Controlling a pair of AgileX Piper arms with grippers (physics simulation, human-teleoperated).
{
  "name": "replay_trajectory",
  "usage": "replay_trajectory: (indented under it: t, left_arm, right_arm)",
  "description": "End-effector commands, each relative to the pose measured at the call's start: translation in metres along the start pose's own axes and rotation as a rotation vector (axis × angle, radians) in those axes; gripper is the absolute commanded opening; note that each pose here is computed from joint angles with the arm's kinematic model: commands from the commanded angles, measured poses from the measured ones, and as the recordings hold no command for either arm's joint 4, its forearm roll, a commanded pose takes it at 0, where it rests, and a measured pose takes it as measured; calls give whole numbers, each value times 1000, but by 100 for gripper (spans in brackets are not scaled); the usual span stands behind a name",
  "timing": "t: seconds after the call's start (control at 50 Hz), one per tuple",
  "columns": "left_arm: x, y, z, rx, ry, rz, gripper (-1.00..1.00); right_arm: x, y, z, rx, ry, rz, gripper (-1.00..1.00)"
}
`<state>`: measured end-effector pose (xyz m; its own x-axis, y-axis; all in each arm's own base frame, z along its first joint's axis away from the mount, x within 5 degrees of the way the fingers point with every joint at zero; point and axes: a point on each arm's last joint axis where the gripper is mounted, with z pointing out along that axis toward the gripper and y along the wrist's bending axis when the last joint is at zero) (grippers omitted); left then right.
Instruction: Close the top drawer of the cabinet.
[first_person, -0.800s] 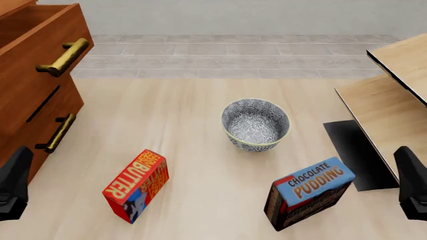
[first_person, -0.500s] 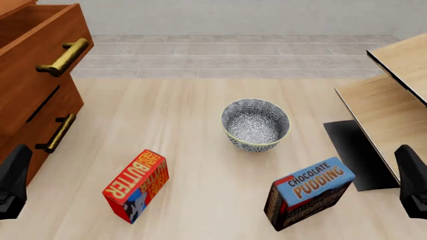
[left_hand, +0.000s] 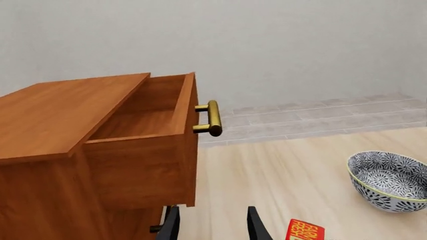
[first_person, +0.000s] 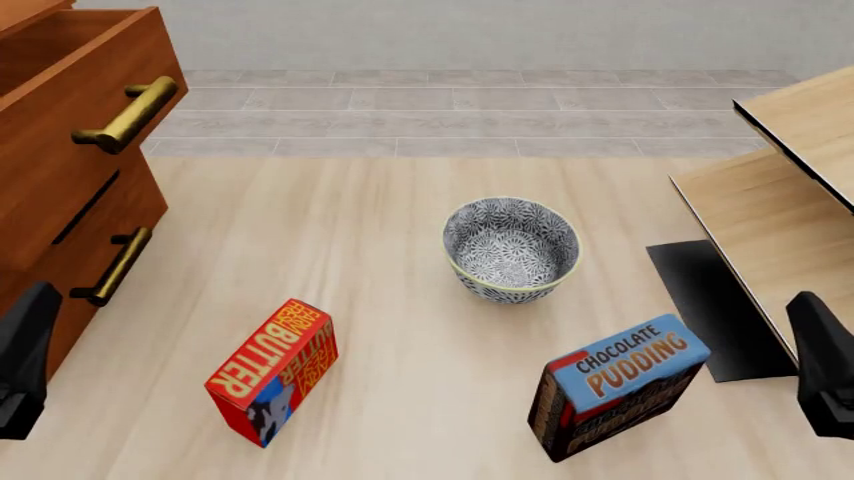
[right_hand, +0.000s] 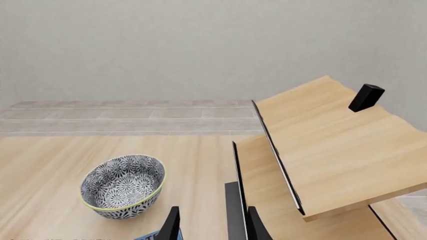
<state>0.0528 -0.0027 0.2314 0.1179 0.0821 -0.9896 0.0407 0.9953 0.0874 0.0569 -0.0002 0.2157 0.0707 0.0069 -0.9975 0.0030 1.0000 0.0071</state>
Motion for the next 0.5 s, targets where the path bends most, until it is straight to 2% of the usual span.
replay_trajectory:
  t: [0.02, 0.1, 0.12, 0.2, 0.28, 0.4, 0.5]
  left_arm:
    - [-4, -1, 0, 34, -7, 49, 100]
    - [-3, -2, 1, 47, -6, 76, 100]
    - [-3, -3, 2, 53, -10, 110, 100]
    - [-4, -3, 2, 66, -21, 138, 100]
    - [-2, -4, 3, 69, -27, 196, 100]
    - [-2, -6, 6, 93, -34, 226, 100]
    - [0, -7, 9, 110, -57, 302, 100]
  right_arm:
    - [0, 0, -1, -3, -1, -9, 100]
    - [1, 0, -1, -7, 4, -11, 100]
    - [1, 0, -1, -9, 5, -12, 100]
    - [1, 1, 0, -13, 12, 4, 100]
    - [1, 1, 0, -16, 9, -1, 100]
    - [2, 1, 0, -13, 11, -3, 100]
    - [3, 1, 0, -13, 14, -2, 100]
